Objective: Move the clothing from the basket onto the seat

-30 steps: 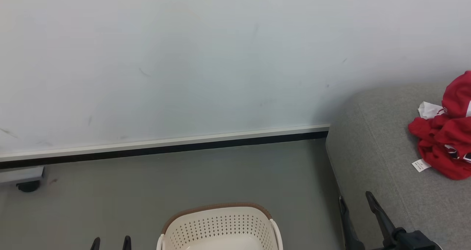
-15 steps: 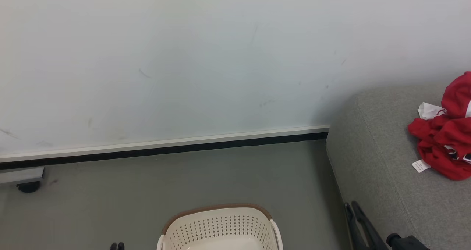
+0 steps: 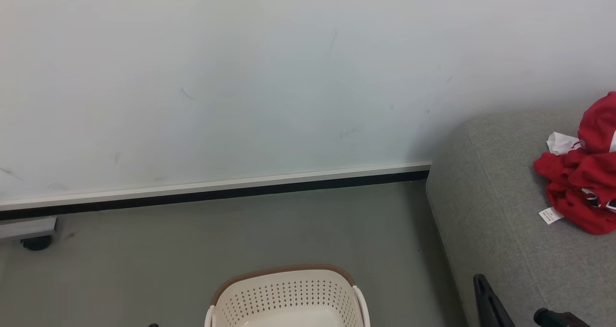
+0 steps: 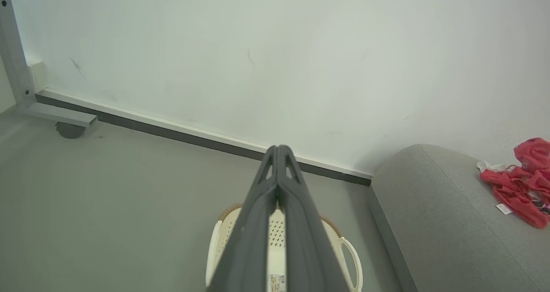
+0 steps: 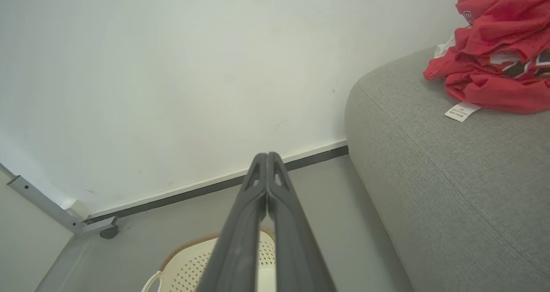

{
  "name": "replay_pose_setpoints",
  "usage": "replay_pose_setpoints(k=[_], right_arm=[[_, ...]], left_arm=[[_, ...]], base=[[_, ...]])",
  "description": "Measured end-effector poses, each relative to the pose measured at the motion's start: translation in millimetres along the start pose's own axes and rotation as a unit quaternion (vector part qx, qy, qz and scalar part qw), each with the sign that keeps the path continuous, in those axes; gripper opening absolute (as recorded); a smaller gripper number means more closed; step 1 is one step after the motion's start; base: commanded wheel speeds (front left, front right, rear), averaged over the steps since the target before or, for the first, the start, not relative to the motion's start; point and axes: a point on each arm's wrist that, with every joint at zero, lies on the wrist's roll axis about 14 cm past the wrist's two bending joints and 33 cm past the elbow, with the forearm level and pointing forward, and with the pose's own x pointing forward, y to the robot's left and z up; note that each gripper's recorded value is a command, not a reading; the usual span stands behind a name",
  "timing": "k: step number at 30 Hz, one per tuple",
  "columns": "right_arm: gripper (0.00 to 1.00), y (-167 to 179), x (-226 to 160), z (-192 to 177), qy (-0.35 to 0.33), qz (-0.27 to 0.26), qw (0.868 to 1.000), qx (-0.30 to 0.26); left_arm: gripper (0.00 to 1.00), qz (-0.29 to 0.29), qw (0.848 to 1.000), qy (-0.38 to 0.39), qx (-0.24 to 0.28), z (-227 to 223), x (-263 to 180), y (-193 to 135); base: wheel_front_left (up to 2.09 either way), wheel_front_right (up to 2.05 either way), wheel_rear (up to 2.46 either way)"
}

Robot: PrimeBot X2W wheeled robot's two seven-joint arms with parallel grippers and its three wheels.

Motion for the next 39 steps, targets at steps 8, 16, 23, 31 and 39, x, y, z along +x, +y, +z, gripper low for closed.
replay_pose_setpoints(k=[8,16,23,31,39], right_arm=[[0.00,-15,0,0,0.005,-0.028,0.998,0.063],[0.00,-30,3,1,0.006,-0.053,0.990,0.127],[0.00,-42,6,4,0.003,-0.071,0.981,0.180],[0.00,-55,6,5,0.000,-0.091,0.966,0.242],[0.00,-65,7,6,-0.003,-0.105,0.950,0.293]], left_arm=[[0.00,0.002,0.998,0.011,-0.064,-5,5,-1],[0.00,0.006,0.991,0.019,-0.131,-9,11,-3],[0.00,0.011,0.983,0.025,-0.182,-12,16,-3],[0.00,0.012,0.969,0.032,-0.243,-15,21,-5],[0.00,0.015,0.955,0.037,-0.294,-18,25,-6]], base=[[0.00,0.00,0.00],[0.00,0.00,0.00],[0.00,0.00,0.00],[0.00,0.00,0.00],[0.00,0.00,0.00]])
